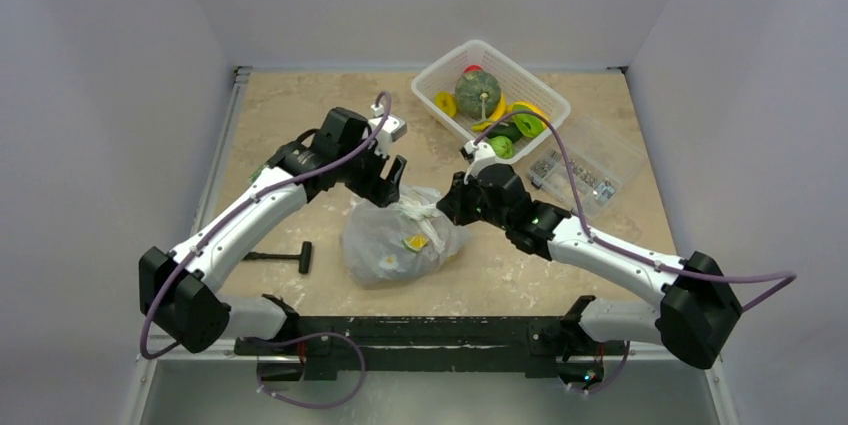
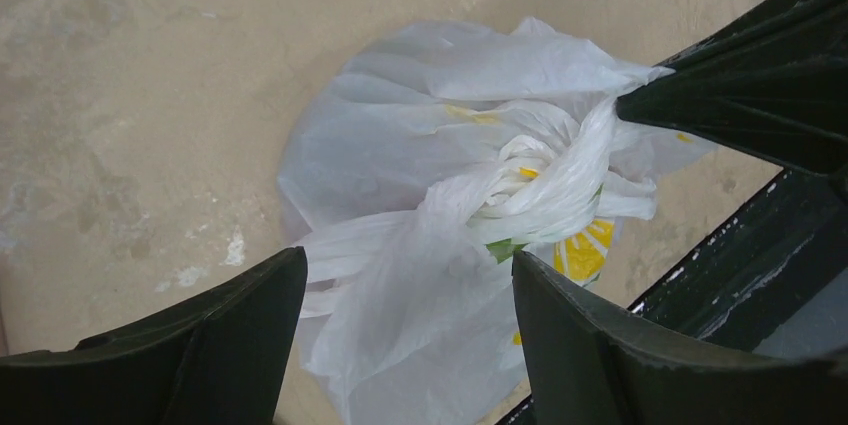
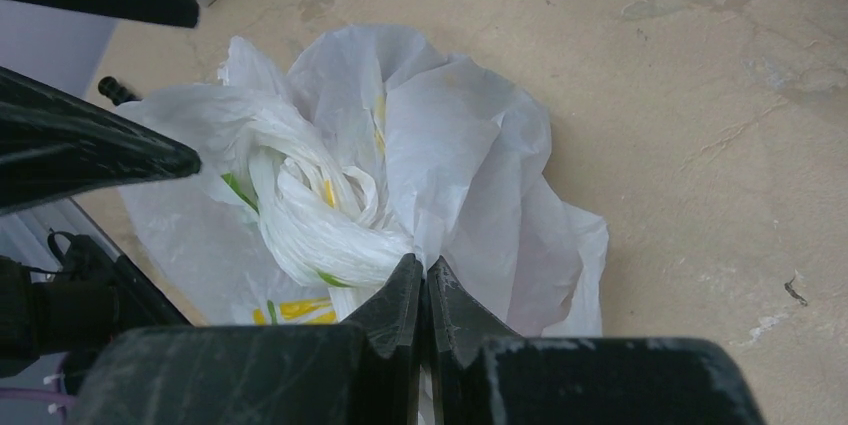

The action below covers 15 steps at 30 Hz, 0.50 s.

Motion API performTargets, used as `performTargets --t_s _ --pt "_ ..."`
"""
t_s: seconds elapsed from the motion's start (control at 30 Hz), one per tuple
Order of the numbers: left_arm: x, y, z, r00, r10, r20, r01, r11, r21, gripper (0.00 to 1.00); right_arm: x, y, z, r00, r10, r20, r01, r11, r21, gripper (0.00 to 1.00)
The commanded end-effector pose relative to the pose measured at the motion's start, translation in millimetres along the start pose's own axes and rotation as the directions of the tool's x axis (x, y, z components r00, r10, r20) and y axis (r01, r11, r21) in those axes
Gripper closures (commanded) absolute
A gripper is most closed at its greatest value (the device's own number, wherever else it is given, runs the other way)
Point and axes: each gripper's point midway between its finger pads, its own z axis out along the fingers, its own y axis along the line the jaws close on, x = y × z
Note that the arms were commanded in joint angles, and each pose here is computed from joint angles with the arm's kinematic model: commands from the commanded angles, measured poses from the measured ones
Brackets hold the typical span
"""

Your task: Take the fake fruits out of the plastic bag

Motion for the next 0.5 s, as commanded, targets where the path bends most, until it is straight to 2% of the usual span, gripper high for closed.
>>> performTargets --t_s 0.0,0.1,0.2,0.3,0.4,0.47 --pt "11.0 -20.3 17.0 0.999 0.033 -0.037 -0.027 0.988 0.152 0.26 -29.5 19.7 -10.8 0.997 -0.022 0.077 0.027 0.997 -0.066 1.0" --pt "13.2 -19.2 25.7 0.998 0.047 -0.033 -0.041 0.986 0.159 0.3 -39.3 24.2 -18.0 0.996 -0.036 0.08 0.042 0.997 -0.066 1.0" --pt "17.9 -22.2 32.2 0.994 0.037 -0.1 -0.018 0.983 0.183 0.42 -40.4 23.3 -17.9 0.996 -0.043 0.075 0.047 0.997 -0.055 1.0" --pt "20.6 -17.4 34.8 0.992 0.024 -0.123 -0.005 0.988 0.156 0.63 -39.7 22.8 -19.1 0.997 -0.028 0.072 0.032 0.998 -0.052 1.0" --pt "21.3 1.8 29.1 0.993 0.008 -0.116 -0.004 0.999 0.039 0.9 -35.4 18.1 -22.3 0.996 0.003 0.087 0.001 0.999 -0.044 1.0" --pt "19.7 15.2 21.6 0.996 -0.001 -0.085 -0.002 0.999 -0.035 0.98 -31.4 8.7 -28.0 0.989 0.094 0.114 -0.093 0.996 -0.009 1.0"
